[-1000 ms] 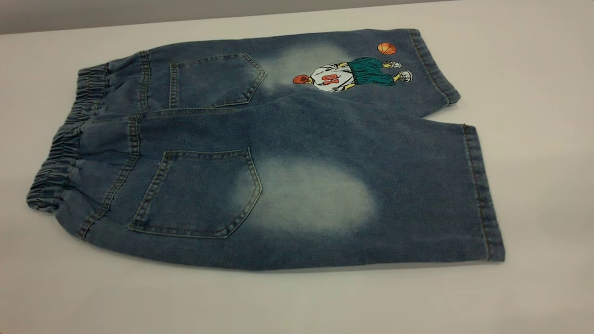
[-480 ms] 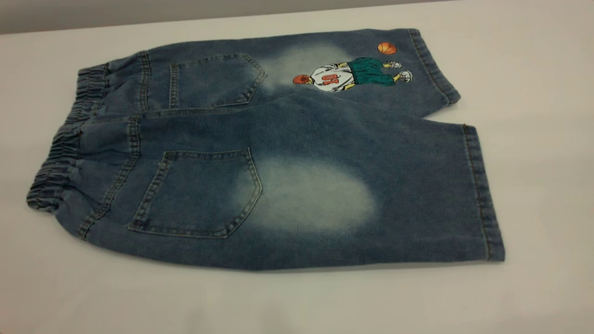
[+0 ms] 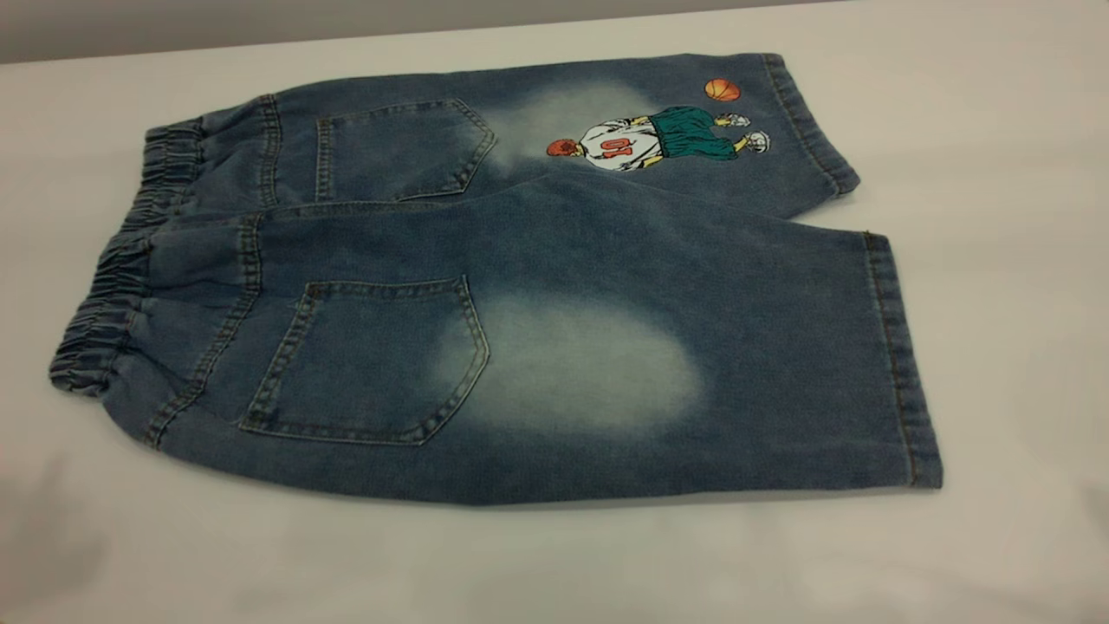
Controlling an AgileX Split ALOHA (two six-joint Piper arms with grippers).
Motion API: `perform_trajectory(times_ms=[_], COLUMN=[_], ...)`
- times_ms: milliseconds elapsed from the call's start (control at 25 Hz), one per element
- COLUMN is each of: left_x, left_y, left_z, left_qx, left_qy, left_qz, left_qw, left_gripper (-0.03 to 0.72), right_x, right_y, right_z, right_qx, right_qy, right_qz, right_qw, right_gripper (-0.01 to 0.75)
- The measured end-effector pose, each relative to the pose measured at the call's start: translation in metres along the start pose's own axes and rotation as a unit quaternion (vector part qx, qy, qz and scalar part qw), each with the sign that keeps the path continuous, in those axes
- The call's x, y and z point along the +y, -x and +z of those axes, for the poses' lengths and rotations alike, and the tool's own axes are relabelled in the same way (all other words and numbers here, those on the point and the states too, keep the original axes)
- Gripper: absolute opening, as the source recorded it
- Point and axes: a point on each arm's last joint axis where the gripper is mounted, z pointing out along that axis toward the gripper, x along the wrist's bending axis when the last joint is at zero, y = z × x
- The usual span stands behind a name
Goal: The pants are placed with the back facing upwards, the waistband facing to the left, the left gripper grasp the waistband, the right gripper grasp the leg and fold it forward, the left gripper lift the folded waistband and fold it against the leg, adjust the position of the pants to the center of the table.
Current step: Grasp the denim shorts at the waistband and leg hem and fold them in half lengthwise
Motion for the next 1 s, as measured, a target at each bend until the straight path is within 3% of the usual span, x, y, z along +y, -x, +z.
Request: perform_trajectory(times_ms=[120, 480, 720, 1000], left_x=[0.002, -0.016, -0.023, -0.039], left_y=[0.000, -0.020, -0.028, -0.032], left_z=[0.041, 0.135, 0.163, 0.199], left_qx=[0.007, 0.002, -0.023, -0.025], left_qy=[-0.075, -0.223, -0.236, -0.274], left_qz=[0.007, -0.062, -0.110, -0.092], left_qw=[0.997, 0.973, 0.965, 0.957], left_gripper=[0.456, 0.456, 0.456, 0.456], right_x=[0.005, 0.011, 0.012, 0.011], right_y=[0.000, 0.004, 0.010, 0.013], right_z=[0.016, 0.055, 0.075, 0.091], right_qx=[0.015, 0.022, 0.009, 0.007], right_qy=[-0.018, -0.064, -0.085, -0.100], right_qz=[0.013, 0.039, 0.039, 0.039], right_qw=[1.000, 0.997, 0.996, 0.994], right_gripper=[0.279, 0.279, 0.279, 0.279])
